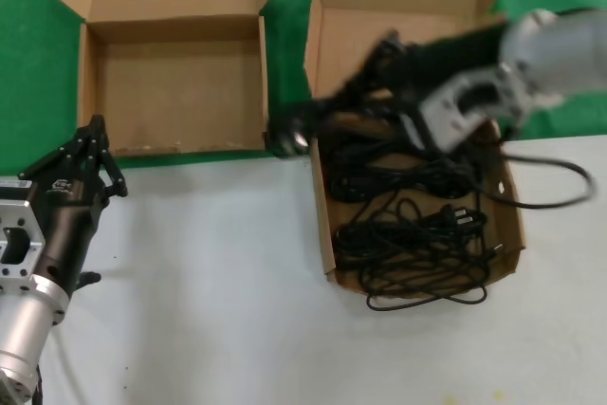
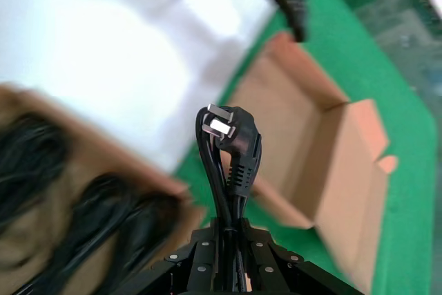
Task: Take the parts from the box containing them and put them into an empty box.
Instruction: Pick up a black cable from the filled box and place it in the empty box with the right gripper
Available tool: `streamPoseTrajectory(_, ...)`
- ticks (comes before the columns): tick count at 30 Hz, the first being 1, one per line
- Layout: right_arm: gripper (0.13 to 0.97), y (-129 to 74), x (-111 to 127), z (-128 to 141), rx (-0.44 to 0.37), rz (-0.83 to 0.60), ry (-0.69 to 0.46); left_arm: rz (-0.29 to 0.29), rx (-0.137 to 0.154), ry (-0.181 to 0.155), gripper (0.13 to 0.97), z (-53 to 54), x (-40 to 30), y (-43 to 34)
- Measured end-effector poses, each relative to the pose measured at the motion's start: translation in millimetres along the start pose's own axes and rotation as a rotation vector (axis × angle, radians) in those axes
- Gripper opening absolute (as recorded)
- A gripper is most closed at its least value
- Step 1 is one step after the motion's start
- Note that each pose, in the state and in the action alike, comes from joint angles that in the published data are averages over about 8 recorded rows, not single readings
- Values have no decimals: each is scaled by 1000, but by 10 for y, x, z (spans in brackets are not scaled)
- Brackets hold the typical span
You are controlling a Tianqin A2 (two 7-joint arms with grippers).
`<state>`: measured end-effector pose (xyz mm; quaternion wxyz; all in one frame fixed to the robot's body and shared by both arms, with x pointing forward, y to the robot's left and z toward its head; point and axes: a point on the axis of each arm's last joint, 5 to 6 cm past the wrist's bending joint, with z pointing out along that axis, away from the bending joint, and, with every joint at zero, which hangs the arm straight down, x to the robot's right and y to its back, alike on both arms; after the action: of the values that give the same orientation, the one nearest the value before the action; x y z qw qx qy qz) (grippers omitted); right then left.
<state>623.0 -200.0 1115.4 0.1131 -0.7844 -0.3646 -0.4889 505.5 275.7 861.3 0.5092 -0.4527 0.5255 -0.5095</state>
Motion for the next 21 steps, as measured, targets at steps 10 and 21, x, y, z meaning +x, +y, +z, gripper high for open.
streamPoseTrajectory(10,201,-122,620,721,73,101,132,0,0,0,145,0,0,0)
streamPoseTrajectory(21,201,-251,919,1342,91,116,226,0,0,0,145,0,0,0)
